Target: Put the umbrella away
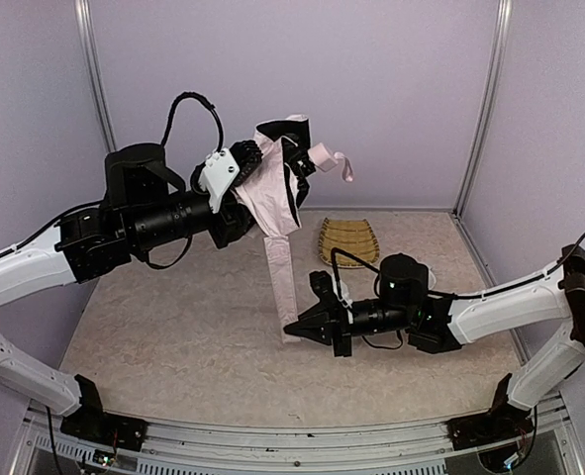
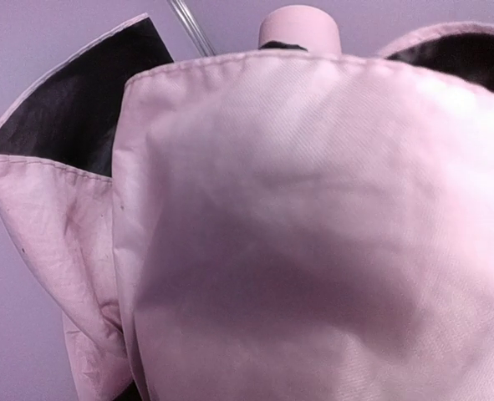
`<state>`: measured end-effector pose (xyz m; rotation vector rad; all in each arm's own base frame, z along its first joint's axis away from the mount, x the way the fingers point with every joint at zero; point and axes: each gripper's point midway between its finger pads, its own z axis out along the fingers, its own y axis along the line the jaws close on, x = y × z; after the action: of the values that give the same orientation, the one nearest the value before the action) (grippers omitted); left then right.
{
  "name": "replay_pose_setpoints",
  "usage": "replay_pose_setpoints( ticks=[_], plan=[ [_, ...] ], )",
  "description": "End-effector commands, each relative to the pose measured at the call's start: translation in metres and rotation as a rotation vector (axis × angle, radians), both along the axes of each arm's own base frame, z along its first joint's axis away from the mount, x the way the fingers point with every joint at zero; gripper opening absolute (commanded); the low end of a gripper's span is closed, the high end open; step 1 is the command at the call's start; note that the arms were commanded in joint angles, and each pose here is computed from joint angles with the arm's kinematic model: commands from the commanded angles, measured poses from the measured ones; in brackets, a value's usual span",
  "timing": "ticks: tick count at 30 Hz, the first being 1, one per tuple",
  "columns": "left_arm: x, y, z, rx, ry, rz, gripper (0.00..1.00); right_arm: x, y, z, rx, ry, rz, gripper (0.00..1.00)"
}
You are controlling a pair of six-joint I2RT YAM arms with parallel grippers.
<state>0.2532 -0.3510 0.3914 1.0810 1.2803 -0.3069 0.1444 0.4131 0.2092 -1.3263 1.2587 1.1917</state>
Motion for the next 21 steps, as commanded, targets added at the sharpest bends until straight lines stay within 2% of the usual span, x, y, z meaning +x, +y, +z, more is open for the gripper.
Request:
replay_pose_setpoints(
  ticks=[1,3,6,10,14,17,21],
  plan=[
    [-0.051,0.009,0.078,-0.221,-0.025,-0.196,0.0,0.031,-0.004,-0.014,-0.05,0.022,-0.108,0.0],
    [-0.078,0.011,0.088,-0.259,0.006,-0.305,0.0,0.053,-0.019,-0.033,-0.1,0.037,-0.184,0.0],
    [-0.124,-0.001,0.074,-0.218,0.056,-0.507,0.0,0.094,-0.043,-0.046,-0.142,0.059,-0.292,0.0],
    [-0.18,-0.023,0.01,-0.021,0.151,-0.71,0.0,0.135,-0.06,-0.014,-0.128,-0.024,-0.374,0.0],
    [-0.218,-0.031,-0.07,0.188,0.296,-0.86,0.0,0.159,-0.073,0.046,-0.082,-0.184,-0.438,0.0],
    [-0.232,-0.032,-0.127,0.327,0.412,-0.885,0.0,0.165,-0.076,0.083,-0.081,-0.299,-0.455,0.0],
    [-0.225,-0.032,-0.204,0.494,0.587,-0.795,0.0,0.159,-0.079,0.131,-0.039,-0.406,-0.448,0.0]
  ],
)
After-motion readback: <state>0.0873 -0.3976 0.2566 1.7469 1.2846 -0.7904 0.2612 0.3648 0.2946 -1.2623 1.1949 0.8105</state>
